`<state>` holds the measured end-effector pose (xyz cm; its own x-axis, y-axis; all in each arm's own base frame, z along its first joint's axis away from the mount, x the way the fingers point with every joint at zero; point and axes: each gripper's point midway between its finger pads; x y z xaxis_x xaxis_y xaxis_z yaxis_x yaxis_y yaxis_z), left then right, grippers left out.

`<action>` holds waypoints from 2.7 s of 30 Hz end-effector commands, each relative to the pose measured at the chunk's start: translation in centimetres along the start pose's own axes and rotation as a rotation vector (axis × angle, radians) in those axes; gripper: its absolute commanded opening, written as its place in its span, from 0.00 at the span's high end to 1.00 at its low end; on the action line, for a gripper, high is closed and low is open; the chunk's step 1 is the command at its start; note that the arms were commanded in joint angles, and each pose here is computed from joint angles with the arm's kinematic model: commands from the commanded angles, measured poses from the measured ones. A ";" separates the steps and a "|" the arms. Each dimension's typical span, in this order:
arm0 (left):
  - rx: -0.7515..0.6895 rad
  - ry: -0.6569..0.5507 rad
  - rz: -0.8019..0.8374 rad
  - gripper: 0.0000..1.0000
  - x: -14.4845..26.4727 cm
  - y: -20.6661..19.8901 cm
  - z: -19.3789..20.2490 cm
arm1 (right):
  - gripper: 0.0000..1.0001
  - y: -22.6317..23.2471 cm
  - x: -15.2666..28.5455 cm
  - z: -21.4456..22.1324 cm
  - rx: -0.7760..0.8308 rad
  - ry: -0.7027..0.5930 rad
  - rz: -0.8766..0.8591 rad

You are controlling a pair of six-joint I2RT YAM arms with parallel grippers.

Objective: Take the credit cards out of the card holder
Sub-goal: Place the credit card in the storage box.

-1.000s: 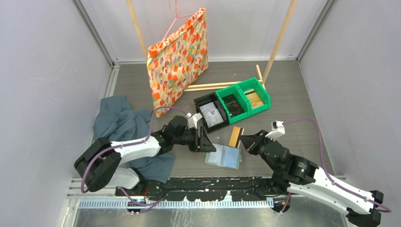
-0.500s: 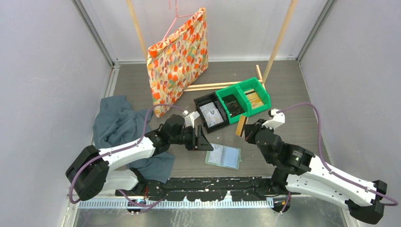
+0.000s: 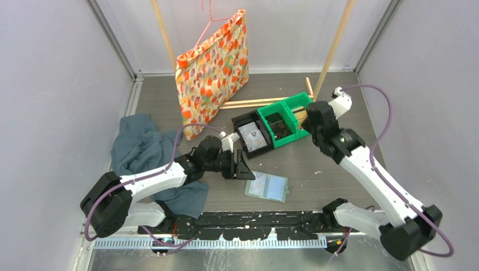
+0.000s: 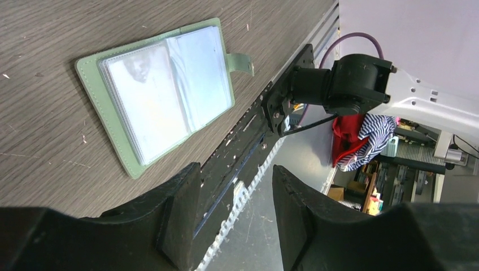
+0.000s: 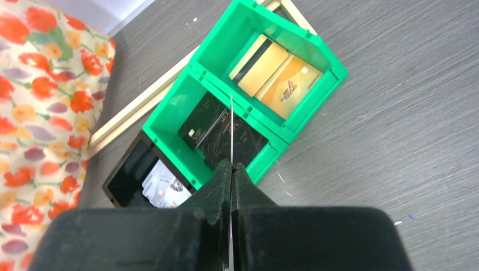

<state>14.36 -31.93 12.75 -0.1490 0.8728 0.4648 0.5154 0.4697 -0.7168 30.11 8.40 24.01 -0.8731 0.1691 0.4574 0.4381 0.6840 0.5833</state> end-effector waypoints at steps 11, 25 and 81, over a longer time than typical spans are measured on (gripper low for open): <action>-0.066 -0.001 0.007 0.49 1.3 -1.5 -1.4 | 1.00 5.4 -6.5 -4.8 0.253 -0.083 0.217; -0.071 -0.010 0.008 0.50 3.0 -1.8 -1.3 | 0.99 2.8 -12.0 -3.9 0.127 -0.030 0.479; -0.014 0.015 -0.039 0.51 2.6 1.4 -0.6 | 0.99 -1.3 -18.0 3.8 -0.146 0.080 0.662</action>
<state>14.98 -28.93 11.71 -0.1447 0.8219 0.5509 0.4755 0.5460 -0.6898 43.44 6.41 9.64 -0.3210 0.4652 0.8250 0.9222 0.3521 0.1602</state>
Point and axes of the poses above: each gripper's point midway between its finger pads, its own x axis back along the fingers, its own y axis along the line the jaws close on, z = x × y, and after that the axes turned 14 degrees about -x, right-handed
